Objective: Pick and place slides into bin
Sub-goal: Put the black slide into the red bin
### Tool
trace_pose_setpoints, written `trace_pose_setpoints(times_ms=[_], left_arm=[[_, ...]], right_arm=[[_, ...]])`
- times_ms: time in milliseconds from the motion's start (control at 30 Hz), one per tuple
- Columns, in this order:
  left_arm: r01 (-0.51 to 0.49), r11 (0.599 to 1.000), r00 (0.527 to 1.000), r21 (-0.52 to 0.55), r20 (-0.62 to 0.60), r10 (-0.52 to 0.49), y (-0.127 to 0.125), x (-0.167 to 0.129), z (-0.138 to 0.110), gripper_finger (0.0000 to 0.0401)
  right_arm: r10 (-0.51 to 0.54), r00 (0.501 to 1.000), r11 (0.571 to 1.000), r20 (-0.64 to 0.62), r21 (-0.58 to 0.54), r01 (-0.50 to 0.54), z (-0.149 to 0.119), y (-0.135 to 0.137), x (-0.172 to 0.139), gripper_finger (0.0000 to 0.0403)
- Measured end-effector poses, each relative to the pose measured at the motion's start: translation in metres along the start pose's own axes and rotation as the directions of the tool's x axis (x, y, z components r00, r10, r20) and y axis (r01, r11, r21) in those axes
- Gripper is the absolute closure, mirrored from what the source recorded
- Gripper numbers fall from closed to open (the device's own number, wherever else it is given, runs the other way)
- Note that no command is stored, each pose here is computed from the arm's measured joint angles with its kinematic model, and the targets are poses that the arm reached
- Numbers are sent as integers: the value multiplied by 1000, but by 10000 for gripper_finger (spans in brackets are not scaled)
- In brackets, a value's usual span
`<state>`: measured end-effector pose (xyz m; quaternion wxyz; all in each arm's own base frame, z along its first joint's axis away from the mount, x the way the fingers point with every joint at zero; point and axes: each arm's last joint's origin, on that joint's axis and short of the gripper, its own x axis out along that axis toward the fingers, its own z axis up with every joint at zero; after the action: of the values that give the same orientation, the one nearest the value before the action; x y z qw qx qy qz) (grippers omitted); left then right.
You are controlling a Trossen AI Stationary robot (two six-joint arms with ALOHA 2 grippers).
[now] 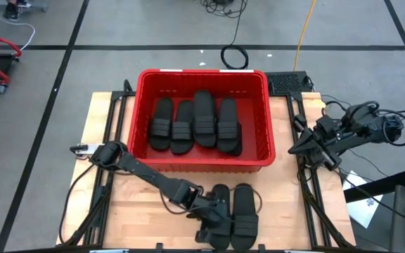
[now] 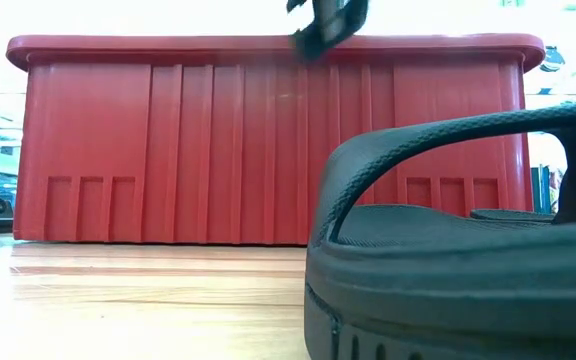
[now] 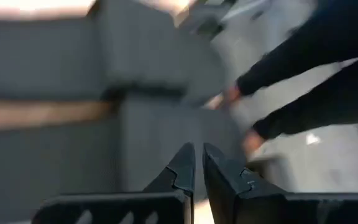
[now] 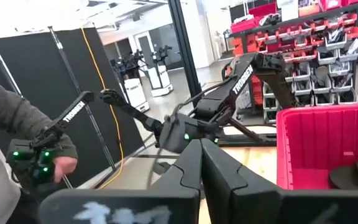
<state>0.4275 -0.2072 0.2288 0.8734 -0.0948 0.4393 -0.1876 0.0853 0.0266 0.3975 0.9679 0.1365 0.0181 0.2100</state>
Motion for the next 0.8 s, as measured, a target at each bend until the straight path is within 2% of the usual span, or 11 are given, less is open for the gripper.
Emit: trace_pose_setpoints(times_ms=[67,200,333,433,533,633,700,800], left_arm=[[-37,998,998,-55,-56,34,8,2,-5,375],[-11,997,998,-79,-62,7,20,3,-1,375],[-7,1000,1000,-13,22,8,25,-1,9,375],[-96,990,985,101,156,79,15,-25,23,375],[-270,946,921,177,335,200,-7,-73,42,375],[-401,906,832,138,468,297,-26,-125,51,375],[-445,891,778,96,533,331,-38,-156,51,375],[-494,868,723,53,578,377,-54,-194,44,375]], right_arm=[[-3,1000,1000,0,-3,3,0,0,0,403],[-52,999,999,3,-2,52,-1,-2,0,403],[-56,998,998,-15,0,56,-2,-2,0,403],[-59,998,998,-21,1,59,-3,-2,0,403],[-64,998,998,-29,-6,63,-4,-3,1,403],[-68,994,997,-88,36,71,-8,-5,6,403],[-21,987,996,-160,78,34,-13,-6,15,403],[57,934,986,-352,167,2,-30,-11,37,403]])
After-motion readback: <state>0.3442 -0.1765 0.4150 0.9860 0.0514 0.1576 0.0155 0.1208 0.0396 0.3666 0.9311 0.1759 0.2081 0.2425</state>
